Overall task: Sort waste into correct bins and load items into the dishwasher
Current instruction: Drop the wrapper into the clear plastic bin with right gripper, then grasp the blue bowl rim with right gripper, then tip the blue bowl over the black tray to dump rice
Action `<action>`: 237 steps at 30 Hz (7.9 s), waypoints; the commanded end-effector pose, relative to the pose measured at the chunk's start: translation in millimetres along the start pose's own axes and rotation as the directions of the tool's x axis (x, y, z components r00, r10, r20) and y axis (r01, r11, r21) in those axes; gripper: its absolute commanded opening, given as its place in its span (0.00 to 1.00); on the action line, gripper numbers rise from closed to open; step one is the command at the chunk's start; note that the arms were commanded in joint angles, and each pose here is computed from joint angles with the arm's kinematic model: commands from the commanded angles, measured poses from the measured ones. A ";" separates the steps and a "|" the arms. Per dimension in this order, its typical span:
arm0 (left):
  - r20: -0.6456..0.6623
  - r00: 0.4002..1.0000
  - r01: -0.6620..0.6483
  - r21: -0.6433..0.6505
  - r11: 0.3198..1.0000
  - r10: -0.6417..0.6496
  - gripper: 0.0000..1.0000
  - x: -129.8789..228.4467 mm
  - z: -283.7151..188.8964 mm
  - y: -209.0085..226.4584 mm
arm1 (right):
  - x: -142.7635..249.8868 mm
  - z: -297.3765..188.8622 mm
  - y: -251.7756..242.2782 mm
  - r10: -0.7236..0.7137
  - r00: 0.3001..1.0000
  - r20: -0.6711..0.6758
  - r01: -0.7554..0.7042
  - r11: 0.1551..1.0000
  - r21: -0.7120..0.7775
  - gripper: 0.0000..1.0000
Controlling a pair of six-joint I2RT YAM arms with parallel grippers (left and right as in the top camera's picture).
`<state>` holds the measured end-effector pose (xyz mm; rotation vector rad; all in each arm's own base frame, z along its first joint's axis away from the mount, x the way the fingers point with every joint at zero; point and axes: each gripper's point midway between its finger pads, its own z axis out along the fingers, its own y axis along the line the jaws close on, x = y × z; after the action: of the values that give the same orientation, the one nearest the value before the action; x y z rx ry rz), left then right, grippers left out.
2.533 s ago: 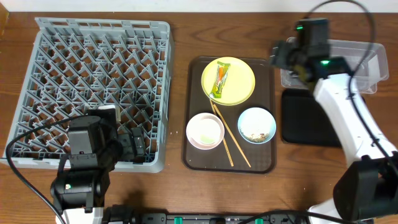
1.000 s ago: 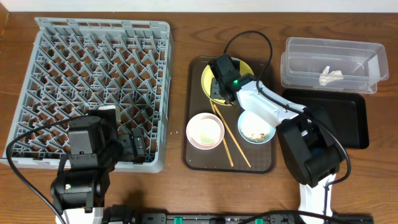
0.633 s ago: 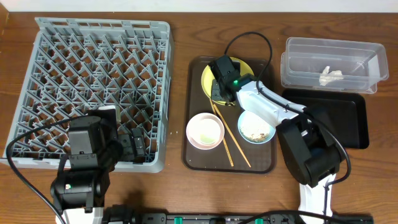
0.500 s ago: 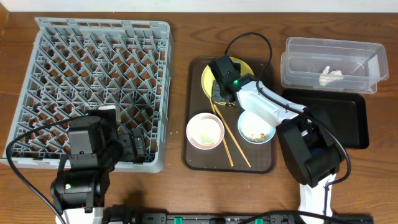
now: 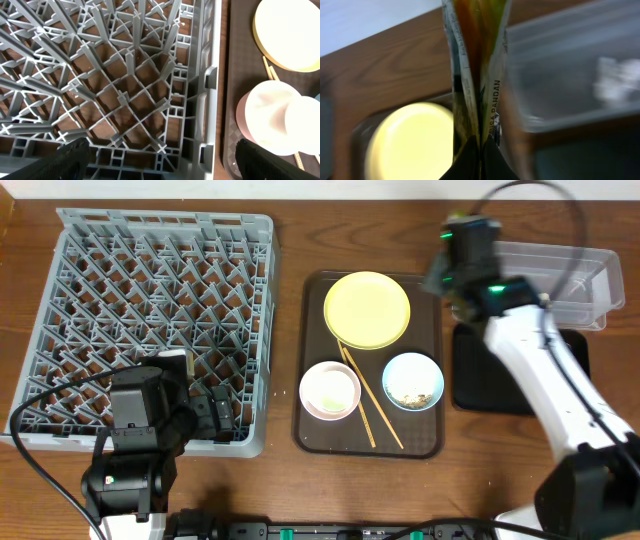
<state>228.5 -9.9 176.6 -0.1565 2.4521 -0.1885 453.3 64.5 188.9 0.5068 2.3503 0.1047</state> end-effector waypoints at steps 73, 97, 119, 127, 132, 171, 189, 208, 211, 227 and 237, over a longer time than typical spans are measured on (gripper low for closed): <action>0.001 1.000 0.006 0.011 1.000 -0.006 0.94 -1.9 -3.9 -2.4 | 284.2 -16.5 -9.5 -0.602 0.701 -0.383 0.517 0.798 -0.309 0.16; 0.002 1.000 0.006 0.011 1.000 -0.006 0.94 -2.0 -3.9 -2.4 | 211.6 -43.3 32.8 -0.583 0.768 -0.266 0.516 0.808 -0.283 0.01; 0.002 1.000 0.006 0.011 1.000 -0.006 0.94 -2.0 -3.9 -2.4 | 104.8 -48.0 -34.1 -0.186 0.907 -0.378 -0.035 0.861 -0.507 0.01; 0.002 1.000 0.006 0.011 1.000 -0.006 0.94 -2.0 -3.9 -2.4 | 111.6 -40.1 -68.0 -0.034 0.905 -0.423 -0.240 0.782 -0.576 0.01; 0.002 1.000 0.006 0.011 1.000 -0.006 0.94 -2.0 -3.9 -2.4 | 114.9 -40.3 -86.8 0.069 0.897 -0.436 -0.357 0.693 -0.626 0.01; 0.002 1.000 0.006 0.012 1.000 -0.006 0.94 -2.0 -3.9 -2.5 | 51.7 -79.6 -200.1 0.492 0.809 -0.321 -0.536 0.394 -0.747 0.01; 0.002 1.000 0.006 0.012 1.000 -0.006 0.94 -2.0 -3.9 -2.5 | 38.6 -95.2 -172.4 0.305 0.942 -0.141 -0.259 0.393 -0.882 0.01; 0.002 1.000 0.006 0.011 1.000 -0.006 0.94 -2.0 -3.9 -2.4 | 34.9 -67.1 -179.3 0.431 0.859 -0.278 -0.472 0.452 -0.757 0.01; 0.002 1.000 0.006 0.011 1.000 -0.006 0.94 -2.0 -3.9 -2.4 | 37.5 -63.5 -181.2 0.499 0.781 -0.376 -0.593 0.403 -0.697 0.01; 0.002 1.000 0.006 0.012 1.000 -0.006 0.94 -2.1 -3.9 -2.4 | 30.6 -72.6 -169.8 0.407 0.865 -0.293 -0.462 0.421 -0.781 0.01; 0.002 1.000 0.006 0.011 1.000 -0.006 0.94 -2.0 -3.9 -2.4 | 26.3 -90.5 -158.9 0.305 0.928 -0.215 -0.327 0.383 -0.864 0.01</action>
<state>226.2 -10.1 174.8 -0.1582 2.4642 -0.1893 327.2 -79.1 192.1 0.5294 1.8067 1.4269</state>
